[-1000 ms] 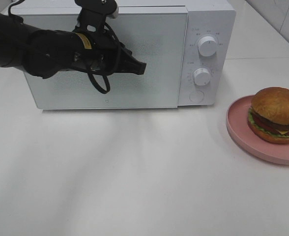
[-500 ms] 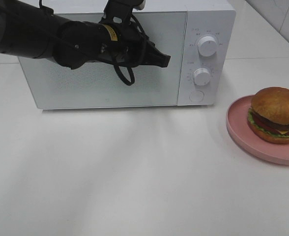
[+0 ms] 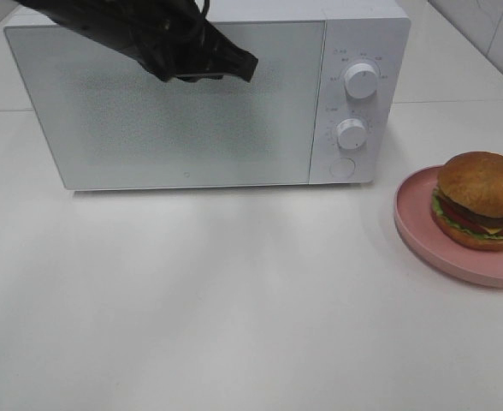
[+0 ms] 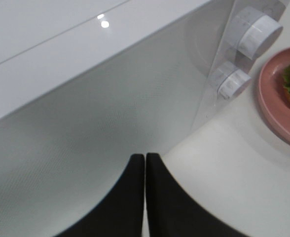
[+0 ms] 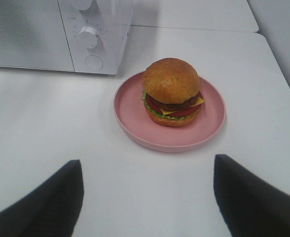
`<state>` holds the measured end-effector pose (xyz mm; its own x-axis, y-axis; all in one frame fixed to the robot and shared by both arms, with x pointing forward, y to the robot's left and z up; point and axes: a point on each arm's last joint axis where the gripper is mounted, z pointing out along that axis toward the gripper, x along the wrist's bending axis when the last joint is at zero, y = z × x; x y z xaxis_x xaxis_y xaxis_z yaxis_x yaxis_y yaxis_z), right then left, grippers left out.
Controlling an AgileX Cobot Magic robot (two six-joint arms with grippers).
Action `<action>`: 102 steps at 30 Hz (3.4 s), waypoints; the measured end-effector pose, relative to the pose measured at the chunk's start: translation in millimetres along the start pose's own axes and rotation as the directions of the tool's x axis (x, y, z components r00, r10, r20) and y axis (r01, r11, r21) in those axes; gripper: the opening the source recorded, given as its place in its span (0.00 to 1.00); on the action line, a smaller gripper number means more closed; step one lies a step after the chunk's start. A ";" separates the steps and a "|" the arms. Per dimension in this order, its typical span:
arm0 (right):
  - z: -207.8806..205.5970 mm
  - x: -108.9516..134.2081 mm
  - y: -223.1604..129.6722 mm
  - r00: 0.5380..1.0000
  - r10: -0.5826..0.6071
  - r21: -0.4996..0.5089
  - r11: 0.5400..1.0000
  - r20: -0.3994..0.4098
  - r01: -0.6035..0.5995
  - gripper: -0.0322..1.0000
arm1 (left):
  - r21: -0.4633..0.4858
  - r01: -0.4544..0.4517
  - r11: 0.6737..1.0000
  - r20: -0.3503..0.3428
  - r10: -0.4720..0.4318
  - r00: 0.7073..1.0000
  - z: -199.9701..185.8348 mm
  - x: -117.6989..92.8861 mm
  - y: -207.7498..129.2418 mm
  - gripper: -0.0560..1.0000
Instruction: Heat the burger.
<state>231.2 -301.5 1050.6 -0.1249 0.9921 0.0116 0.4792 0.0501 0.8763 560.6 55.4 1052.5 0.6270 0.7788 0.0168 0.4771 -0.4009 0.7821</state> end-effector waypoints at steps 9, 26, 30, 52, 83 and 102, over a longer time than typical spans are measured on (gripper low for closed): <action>0.0 0.0 0.0 1.000 0.000 0.000 1.000 0.000 0.000 0.69 | 0.137 0.115 0.984 -0.060 -0.108 0.992 -69.5 30.5 2.5 0.05; 0.0 0.0 0.0 1.000 0.000 0.000 1.000 0.000 0.000 0.69 | 0.262 0.437 0.860 -0.286 -0.363 0.887 -165.2 116.0 -28.9 0.05; 0.0 0.0 0.0 1.000 0.000 0.000 1.000 0.000 0.000 0.69 | 0.262 0.446 0.856 -0.325 -0.357 0.876 -196.6 113.7 -34.4 0.05; 0.0 0.0 0.0 1.000 0.000 0.000 1.000 0.000 0.000 0.69 | 0.072 0.441 0.894 -0.388 -0.382 0.839 -305.2 21.2 -182.1 0.05; 0.0 0.0 0.0 1.000 0.000 0.000 1.000 0.000 0.000 0.69 | -0.140 0.150 0.979 -0.262 -0.182 0.948 -307.2 -17.2 -242.0 0.05; 0.0 0.1 0.0 1.000 0.003 0.000 1.000 0.004 -0.003 0.69 | -0.154 0.199 0.968 -0.338 -0.241 0.910 -307.0 -16.0 -241.8 0.05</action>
<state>231.2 -301.4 1050.6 -0.1195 0.9928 0.0124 0.4796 0.0468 0.8763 246.2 287.9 1054.4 0.2473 0.9682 0.0371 0.4920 -0.1584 0.8561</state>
